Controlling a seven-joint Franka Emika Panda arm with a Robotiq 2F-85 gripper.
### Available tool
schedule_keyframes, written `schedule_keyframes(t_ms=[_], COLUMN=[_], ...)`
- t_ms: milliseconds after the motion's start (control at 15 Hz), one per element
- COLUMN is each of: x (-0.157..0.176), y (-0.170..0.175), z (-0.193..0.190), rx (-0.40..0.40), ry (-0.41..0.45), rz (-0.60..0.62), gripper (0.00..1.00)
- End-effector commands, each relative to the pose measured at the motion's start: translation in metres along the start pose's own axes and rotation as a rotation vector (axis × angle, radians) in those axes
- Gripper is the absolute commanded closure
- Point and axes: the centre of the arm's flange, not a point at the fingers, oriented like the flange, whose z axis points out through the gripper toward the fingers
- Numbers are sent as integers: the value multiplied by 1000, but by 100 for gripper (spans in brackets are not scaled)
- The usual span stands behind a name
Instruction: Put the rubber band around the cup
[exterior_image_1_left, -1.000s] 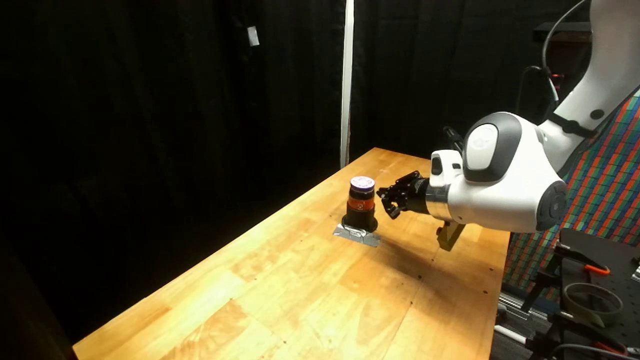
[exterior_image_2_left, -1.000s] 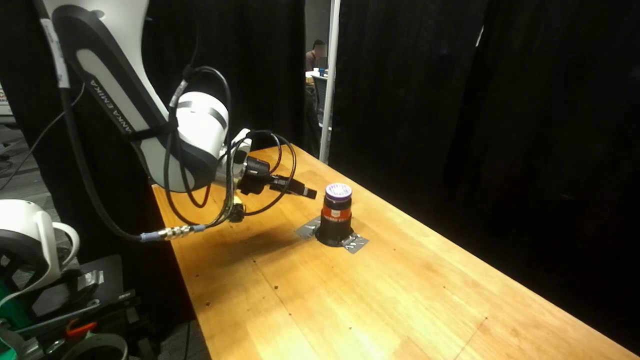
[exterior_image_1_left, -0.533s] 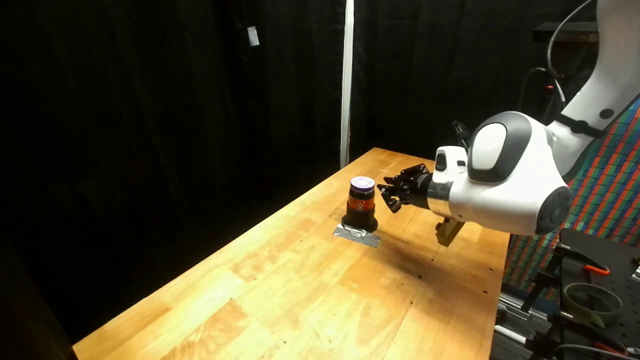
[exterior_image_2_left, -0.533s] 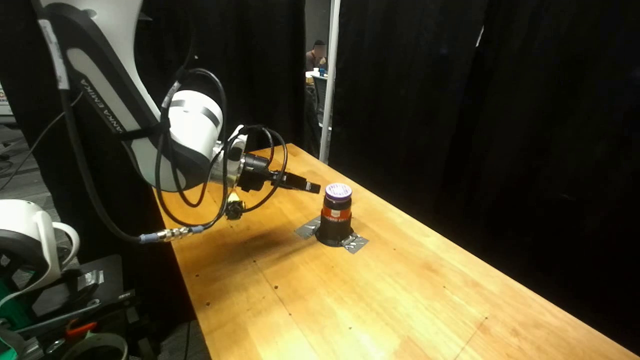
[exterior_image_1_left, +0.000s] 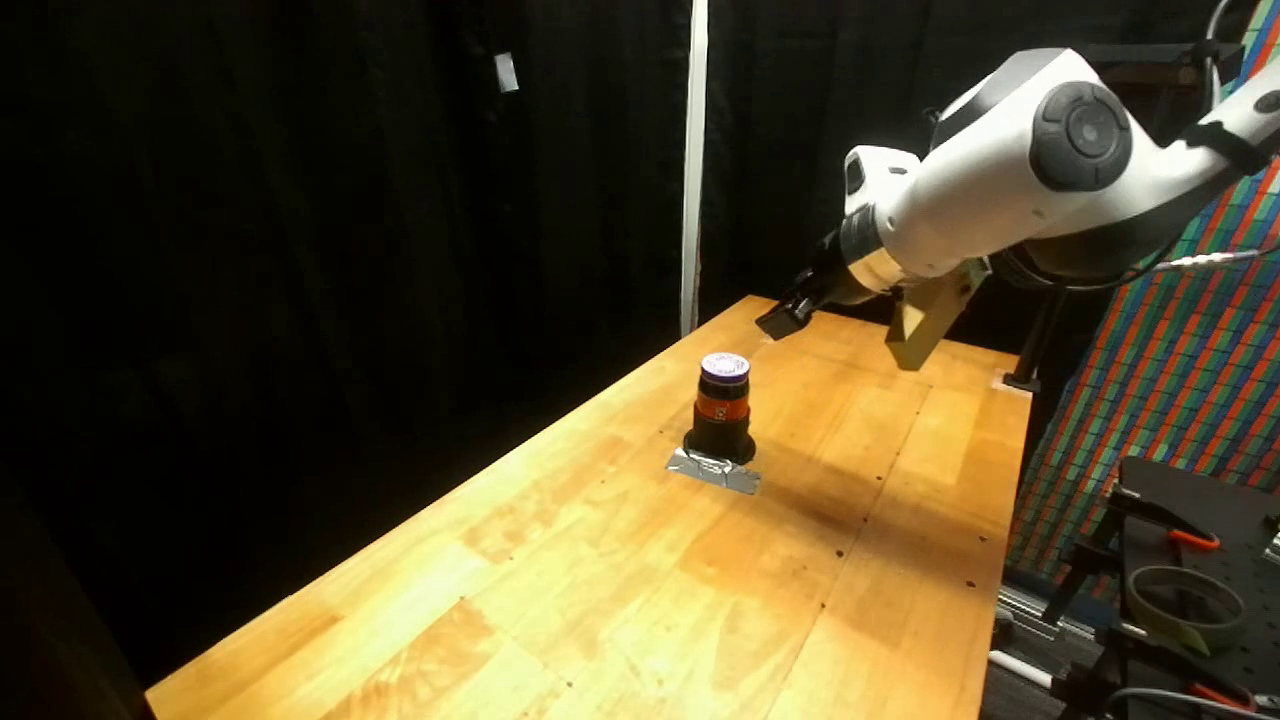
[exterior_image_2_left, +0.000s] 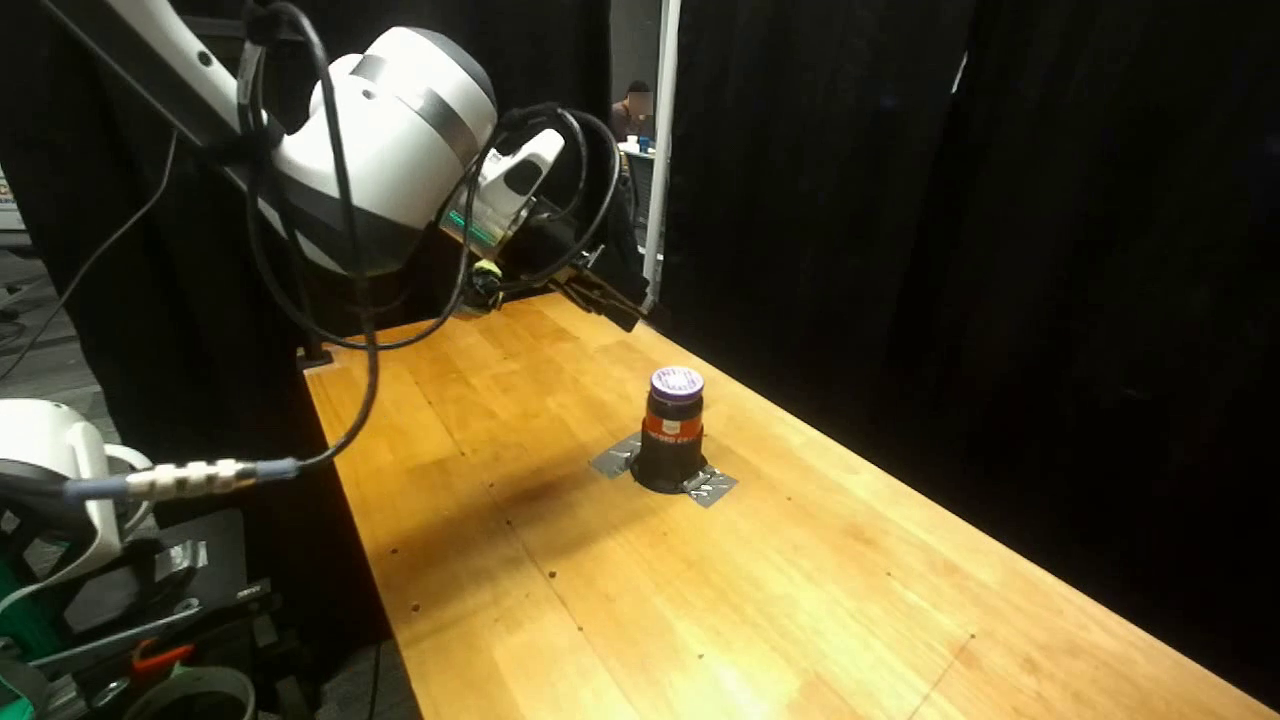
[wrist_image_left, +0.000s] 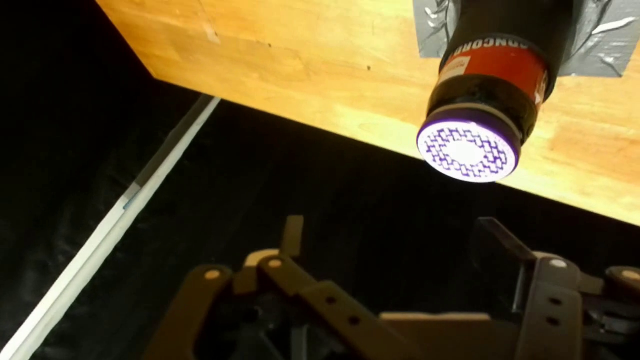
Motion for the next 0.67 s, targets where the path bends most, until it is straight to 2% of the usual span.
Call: schedule_keyframes(t_ms=[0,267,467,600], x=[66,67,70,85], y=[24,26,28,28], z=[-30,-29,-30,-35], rx=[48,120,189,237], ry=[-192,-388,-465,-507], rz=[-28,-38,-31,-33], gripper=[0,0,0,0])
